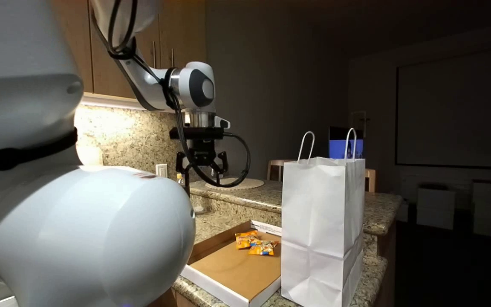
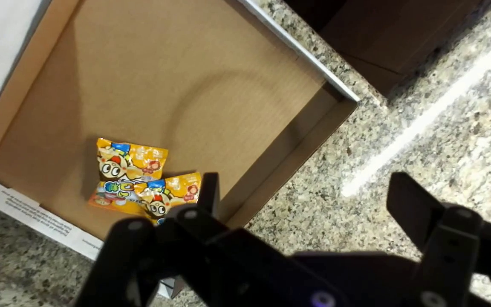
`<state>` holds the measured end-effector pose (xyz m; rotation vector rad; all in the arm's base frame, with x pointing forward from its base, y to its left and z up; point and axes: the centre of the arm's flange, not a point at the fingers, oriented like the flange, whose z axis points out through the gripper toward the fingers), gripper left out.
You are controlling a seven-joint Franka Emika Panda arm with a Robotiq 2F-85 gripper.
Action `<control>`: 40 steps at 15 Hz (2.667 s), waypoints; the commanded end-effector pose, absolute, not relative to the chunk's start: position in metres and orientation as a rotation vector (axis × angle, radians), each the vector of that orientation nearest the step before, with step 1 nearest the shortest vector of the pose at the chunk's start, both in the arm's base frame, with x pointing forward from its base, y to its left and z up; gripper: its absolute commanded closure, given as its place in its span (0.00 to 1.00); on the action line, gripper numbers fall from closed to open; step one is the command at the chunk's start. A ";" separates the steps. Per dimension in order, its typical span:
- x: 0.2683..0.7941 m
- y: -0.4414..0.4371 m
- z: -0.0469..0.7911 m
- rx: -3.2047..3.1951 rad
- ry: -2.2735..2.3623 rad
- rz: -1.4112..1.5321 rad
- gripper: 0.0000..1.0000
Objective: Pick up the two objects on the cover box and put them on the counter
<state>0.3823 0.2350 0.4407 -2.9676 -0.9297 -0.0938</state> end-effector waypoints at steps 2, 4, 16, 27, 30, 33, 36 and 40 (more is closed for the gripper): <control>0.441 0.253 0.391 -3.056 -0.804 -0.091 0.00; 0.466 0.255 0.381 -3.022 -0.671 -0.124 0.00; 0.488 0.257 0.339 -2.937 -0.646 0.216 0.00; 0.576 0.264 0.321 -3.082 0.076 0.040 0.00; 0.594 0.251 0.306 -3.075 0.264 0.117 0.00; 0.612 0.246 0.289 -3.050 0.370 0.151 0.00; 0.631 0.251 0.272 -3.050 0.408 0.153 0.00; 0.651 0.249 0.252 -3.017 0.488 0.178 0.00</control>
